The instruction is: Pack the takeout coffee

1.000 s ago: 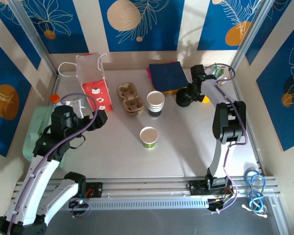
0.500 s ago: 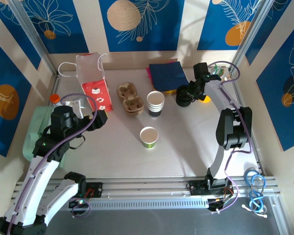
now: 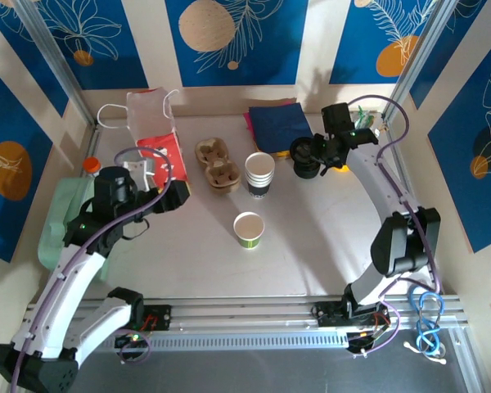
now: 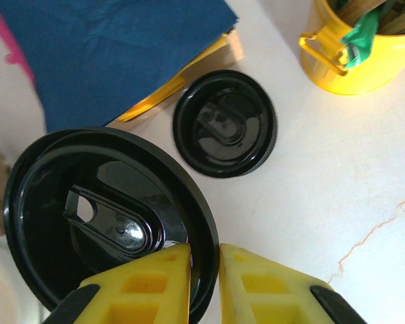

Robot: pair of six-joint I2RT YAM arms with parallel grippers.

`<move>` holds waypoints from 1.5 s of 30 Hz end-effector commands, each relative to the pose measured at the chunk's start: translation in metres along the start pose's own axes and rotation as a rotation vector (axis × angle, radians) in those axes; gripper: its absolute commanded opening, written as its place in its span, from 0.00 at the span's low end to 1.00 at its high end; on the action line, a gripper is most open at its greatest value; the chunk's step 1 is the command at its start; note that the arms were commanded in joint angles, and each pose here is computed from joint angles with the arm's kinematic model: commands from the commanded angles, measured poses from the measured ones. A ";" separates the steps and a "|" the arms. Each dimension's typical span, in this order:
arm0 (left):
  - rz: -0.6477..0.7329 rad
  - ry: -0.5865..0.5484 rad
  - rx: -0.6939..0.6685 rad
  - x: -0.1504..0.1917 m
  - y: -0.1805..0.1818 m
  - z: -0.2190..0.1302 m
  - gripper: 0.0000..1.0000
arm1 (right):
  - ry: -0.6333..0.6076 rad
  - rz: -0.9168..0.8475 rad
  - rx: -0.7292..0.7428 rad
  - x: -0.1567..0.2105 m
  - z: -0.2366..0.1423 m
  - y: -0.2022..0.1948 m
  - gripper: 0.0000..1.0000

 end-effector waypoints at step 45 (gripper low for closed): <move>-0.134 0.382 0.549 0.019 -0.067 0.095 0.58 | 0.065 -0.285 -0.410 0.101 -0.116 0.145 0.18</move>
Point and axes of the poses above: each hand's point on the last joint's axis, 136 mm out from that joint toward the fingers, its own z axis out along the fingers, its own y axis along the line the jaws close on, x = y × z, the point moved 8 cm from there along -z, back along the fingers, and after that the axes turned 9 degrees about -z, right-handed, at the moved point
